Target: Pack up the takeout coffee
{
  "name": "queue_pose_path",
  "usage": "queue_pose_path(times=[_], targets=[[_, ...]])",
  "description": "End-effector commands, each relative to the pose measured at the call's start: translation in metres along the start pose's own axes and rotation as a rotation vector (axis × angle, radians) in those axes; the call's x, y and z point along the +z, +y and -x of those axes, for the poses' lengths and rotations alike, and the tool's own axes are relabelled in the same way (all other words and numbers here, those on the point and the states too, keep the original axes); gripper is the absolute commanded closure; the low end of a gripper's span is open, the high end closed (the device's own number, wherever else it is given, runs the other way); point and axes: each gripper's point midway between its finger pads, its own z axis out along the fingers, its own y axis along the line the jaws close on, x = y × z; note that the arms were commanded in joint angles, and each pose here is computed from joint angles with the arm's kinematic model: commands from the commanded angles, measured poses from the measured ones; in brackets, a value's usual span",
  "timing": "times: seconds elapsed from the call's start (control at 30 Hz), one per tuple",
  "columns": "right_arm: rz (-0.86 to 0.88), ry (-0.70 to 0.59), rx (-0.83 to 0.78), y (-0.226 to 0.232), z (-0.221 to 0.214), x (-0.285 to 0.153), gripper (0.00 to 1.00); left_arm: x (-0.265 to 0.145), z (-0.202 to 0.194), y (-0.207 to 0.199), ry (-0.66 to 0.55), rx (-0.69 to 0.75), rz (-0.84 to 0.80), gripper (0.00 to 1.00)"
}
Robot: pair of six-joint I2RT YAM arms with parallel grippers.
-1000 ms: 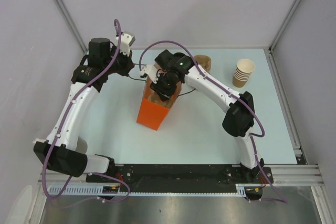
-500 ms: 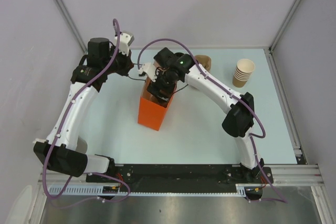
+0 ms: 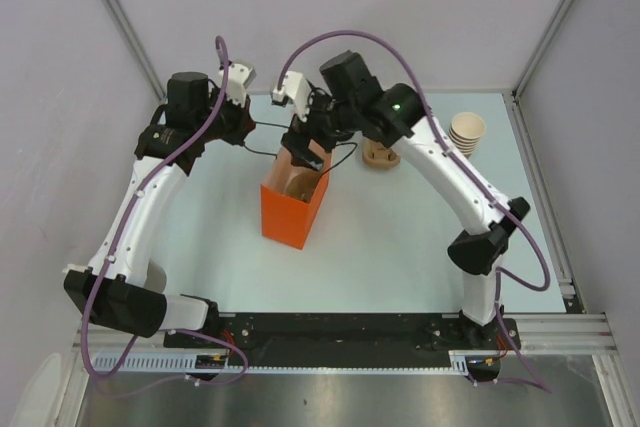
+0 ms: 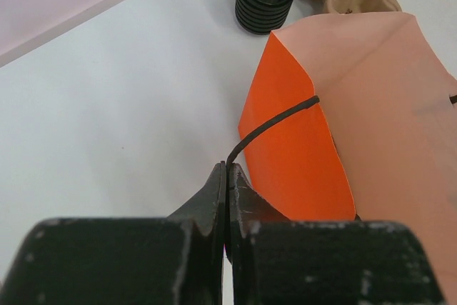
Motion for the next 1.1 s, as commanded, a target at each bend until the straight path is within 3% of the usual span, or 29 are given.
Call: queue_pose_path(times=[0.0,0.23,0.5,0.77,0.9,1.07], targets=[[-0.068,-0.209,-0.091,0.008,0.06,-0.079,0.02,-0.008,0.01,-0.004,-0.021,-0.007,-0.024,0.97],[-0.157,-0.246,-0.185,0.017,0.05,-0.138,0.02,-0.01,0.018,-0.006,-0.011,0.013,-0.049,0.93],[-0.277,-0.137,-0.25,-0.002,-0.022,-0.118,0.04,-0.007,0.017,-0.01,0.014,-0.002,-0.077,0.94],[-0.359,-0.185,-0.322,-0.023,-0.025,-0.126,0.07,-0.007,0.019,-0.011,0.016,-0.013,-0.085,0.93],[-0.344,-0.181,-0.334,-0.026,-0.028,-0.124,0.12,-0.006,0.018,-0.012,0.019,-0.02,-0.092,0.93],[-0.264,-0.196,-0.346,-0.012,-0.029,-0.117,0.3,-0.004,0.017,-0.011,0.029,-0.023,-0.09,0.93]])
